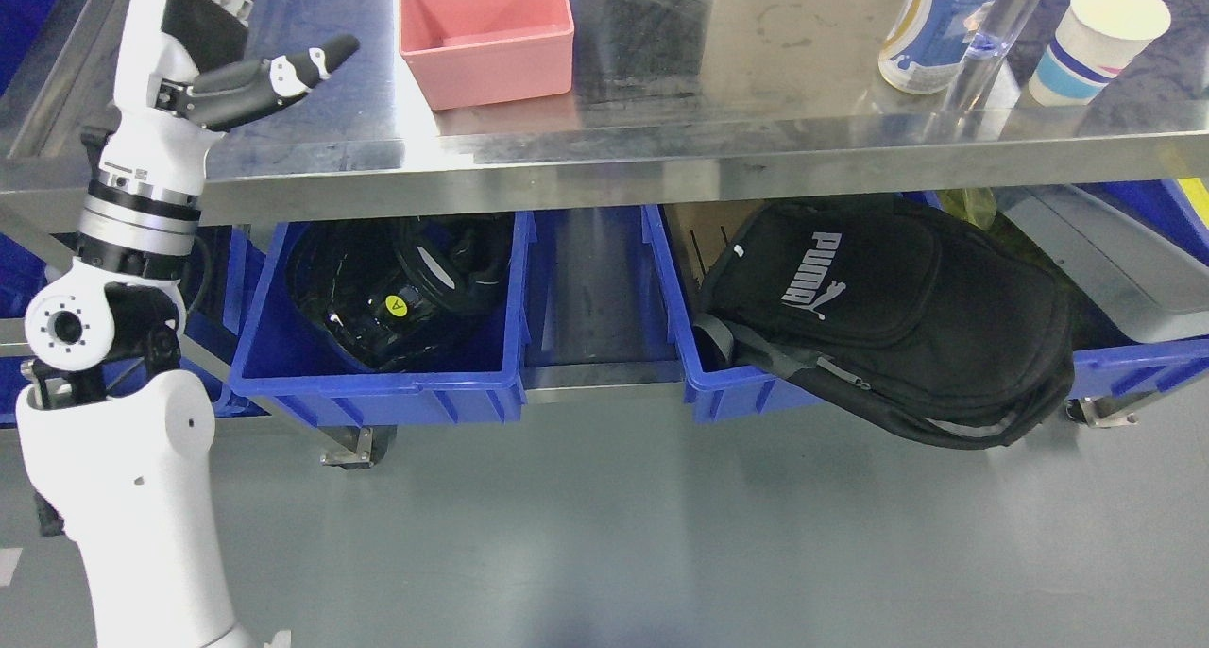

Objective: Place storage box into left shelf container
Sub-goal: 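Raise the left hand and reach toward the pink box on the table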

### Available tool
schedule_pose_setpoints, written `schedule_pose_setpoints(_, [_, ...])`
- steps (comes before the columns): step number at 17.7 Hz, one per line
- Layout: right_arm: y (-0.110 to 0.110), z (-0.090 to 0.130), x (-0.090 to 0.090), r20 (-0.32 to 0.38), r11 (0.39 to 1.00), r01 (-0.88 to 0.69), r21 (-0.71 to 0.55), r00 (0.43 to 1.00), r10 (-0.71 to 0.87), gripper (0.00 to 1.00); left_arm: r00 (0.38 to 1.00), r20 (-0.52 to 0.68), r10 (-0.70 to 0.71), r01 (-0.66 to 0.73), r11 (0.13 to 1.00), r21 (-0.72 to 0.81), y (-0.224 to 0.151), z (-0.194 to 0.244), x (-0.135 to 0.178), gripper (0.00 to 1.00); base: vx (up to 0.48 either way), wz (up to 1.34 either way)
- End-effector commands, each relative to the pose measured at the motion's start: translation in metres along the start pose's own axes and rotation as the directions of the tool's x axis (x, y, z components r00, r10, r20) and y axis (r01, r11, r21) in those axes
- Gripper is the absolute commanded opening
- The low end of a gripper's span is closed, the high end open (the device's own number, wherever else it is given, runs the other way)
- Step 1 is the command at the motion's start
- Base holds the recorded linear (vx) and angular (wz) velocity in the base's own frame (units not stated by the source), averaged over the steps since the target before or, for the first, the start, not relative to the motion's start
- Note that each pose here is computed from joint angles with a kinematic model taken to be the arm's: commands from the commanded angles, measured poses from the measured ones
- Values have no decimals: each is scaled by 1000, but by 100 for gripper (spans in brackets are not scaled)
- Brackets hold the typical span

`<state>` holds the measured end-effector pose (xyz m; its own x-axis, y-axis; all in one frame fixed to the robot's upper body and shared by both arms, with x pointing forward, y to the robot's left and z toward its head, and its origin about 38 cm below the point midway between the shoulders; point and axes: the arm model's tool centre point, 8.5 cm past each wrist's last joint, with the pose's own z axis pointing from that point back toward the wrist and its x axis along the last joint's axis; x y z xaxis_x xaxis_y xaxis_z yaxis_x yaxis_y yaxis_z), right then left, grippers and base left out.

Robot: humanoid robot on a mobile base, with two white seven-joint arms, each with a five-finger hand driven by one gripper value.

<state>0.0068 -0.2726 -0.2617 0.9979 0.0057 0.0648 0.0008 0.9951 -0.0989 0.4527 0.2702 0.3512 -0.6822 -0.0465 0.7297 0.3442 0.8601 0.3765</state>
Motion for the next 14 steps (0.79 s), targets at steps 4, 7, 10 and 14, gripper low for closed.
schedule_pose_setpoints(4, [-11,-1,11,25,1000,4,-20,1000,-3,100,890,-262,-374,286,903,-320,23,-39,-34,100,0,0])
schedule_pose_setpoints(7, [-11,-1,11,24,1000,2,-18,1000,-2,100,871,-253,-422,296,860,-415,8,-79,-35,98,0,0])
schedule_pose_setpoints(10, [-11,-1,11,25,1000,4,-18,1000,-3,100,855,-272,-441,233,796,-559,-31,-101,-54,97,0,0])
schedule_pose_setpoints(14, [-11,-1,11,25,1000,4,-18,1000,-3,100,803,-337,-491,194,751,-632,-50,-101,-82,98,0,0])
